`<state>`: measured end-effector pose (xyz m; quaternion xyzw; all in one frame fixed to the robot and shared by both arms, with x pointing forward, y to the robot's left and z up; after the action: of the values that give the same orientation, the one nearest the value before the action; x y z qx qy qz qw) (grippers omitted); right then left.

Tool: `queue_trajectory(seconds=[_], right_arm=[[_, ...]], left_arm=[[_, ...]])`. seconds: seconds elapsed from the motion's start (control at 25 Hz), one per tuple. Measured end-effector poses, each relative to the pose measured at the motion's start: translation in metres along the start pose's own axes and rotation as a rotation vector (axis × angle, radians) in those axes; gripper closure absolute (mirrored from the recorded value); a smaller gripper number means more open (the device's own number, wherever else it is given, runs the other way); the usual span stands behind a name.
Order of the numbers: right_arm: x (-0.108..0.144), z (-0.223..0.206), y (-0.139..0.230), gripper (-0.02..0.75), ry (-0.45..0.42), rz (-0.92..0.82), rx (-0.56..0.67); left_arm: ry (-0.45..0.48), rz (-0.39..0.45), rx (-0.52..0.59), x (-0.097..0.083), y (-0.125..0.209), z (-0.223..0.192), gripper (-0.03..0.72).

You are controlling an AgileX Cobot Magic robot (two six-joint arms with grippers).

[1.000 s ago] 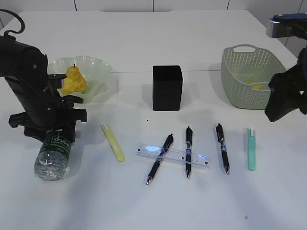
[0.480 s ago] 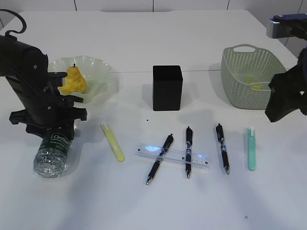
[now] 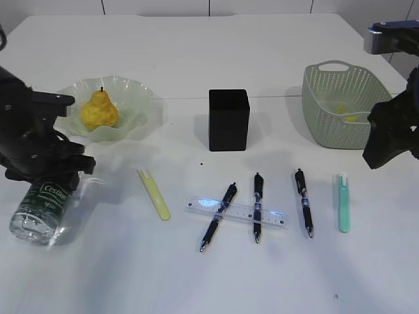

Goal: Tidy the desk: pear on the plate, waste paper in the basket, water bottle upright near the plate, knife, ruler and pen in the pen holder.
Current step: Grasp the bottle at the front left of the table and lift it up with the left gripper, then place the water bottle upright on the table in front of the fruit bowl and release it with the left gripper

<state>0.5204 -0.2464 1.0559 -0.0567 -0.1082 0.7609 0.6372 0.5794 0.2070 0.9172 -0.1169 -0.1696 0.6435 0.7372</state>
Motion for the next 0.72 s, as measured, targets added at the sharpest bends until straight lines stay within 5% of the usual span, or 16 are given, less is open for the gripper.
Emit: queue_trajectory(seconds=[0.72], right_arm=[[0.000,0.000,0.000,0.202,0.000,0.000,0.002]], left_arm=[[0.281,-0.085,-0.621,0.017,0.051,0.059,0.304]])
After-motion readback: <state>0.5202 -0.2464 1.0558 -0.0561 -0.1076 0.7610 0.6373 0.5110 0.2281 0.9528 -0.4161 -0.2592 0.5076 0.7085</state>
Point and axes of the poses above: a point on each arm's last joint axis where the gripper is mounted, z pointing back along that axis away from the gripper, x along the wrist's bending axis when the last joint is at zero, y = z × x, the point moved 2 cm from there along -z, pointing out along that axis toward the gripper, and after that the axes turned 5 degrees about -z, right-handed, at the moved point
